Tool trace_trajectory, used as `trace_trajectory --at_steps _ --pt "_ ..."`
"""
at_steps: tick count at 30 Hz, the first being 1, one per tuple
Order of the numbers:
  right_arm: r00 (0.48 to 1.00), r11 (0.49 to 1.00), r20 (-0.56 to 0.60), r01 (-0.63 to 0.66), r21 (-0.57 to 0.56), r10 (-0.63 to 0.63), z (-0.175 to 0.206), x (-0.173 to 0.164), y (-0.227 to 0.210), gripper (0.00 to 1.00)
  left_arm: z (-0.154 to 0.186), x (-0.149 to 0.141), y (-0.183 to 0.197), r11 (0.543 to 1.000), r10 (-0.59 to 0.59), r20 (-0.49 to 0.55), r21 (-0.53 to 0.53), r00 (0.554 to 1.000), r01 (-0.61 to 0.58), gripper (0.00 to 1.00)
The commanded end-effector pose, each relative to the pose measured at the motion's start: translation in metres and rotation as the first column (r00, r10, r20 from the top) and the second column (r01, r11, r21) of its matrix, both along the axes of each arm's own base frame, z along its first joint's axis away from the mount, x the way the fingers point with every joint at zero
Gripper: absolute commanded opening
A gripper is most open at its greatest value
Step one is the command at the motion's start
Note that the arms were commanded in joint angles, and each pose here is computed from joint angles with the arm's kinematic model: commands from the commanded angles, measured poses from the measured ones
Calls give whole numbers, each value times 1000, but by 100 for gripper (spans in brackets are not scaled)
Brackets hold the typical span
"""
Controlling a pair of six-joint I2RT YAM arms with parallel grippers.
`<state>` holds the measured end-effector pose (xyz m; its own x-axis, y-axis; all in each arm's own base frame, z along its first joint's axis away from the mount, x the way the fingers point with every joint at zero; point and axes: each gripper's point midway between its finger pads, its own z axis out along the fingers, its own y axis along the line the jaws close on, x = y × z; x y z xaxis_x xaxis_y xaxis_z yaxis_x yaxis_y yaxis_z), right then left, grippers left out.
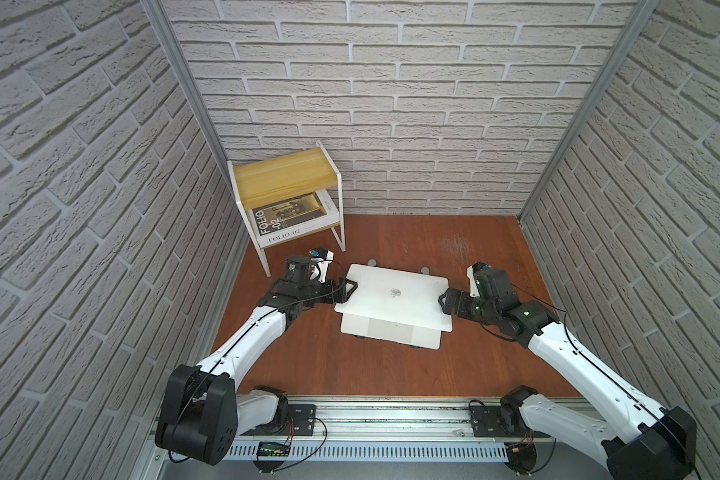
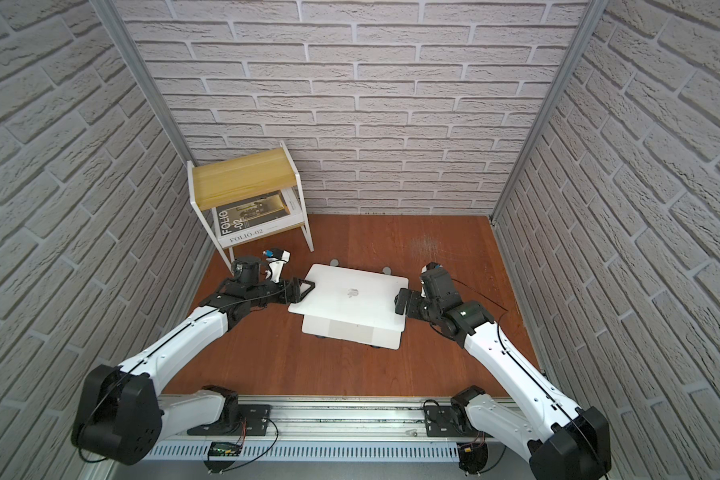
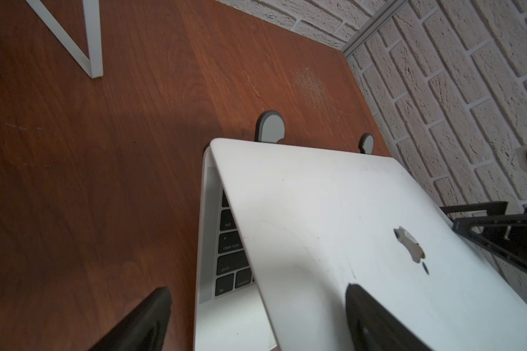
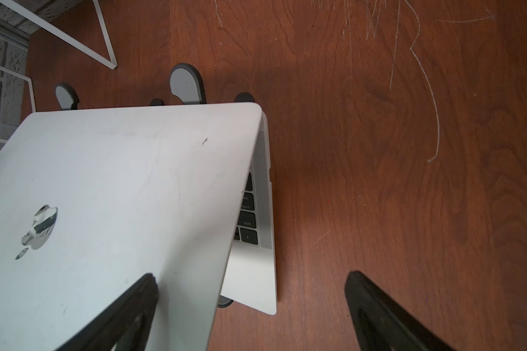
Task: Close the laptop lid and set it aside
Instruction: Close the lid of the laptop.
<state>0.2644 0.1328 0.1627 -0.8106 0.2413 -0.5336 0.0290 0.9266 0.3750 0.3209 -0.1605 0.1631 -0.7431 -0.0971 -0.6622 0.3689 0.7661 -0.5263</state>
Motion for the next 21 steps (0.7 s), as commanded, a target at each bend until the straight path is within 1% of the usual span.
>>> trace_trajectory --at_steps 1,5,9,13,18,21 --pt "999 999 -37 11 -33 -13 -17 -2 -6 99 -9 1 -2 1000 -7 8 13 1000 7 92" --pt "999 999 -44 23 -35 -25 -26 0 -9 99 -18 -1 -1 1000 -4 -8 20 1000 4 92" --pt "998 1000 -55 21 -15 -22 -35 3 -7 99 -23 -1 -1 1000 -6 -17 30 1000 6 91" --pt "998 1000 -63 13 -8 -13 -41 5 -5 99 -26 -1 -3 999 -16 -13 33 1000 16 88" --pt "998 1000 -56 1 3 -1 -42 5 -3 98 -30 -2 -3 999 -17 -16 36 1000 18 87" --pt "999 1000 -50 -2 10 3 -40 5 -2 98 -33 0 -5 1000 -14 -30 26 999 14 85"
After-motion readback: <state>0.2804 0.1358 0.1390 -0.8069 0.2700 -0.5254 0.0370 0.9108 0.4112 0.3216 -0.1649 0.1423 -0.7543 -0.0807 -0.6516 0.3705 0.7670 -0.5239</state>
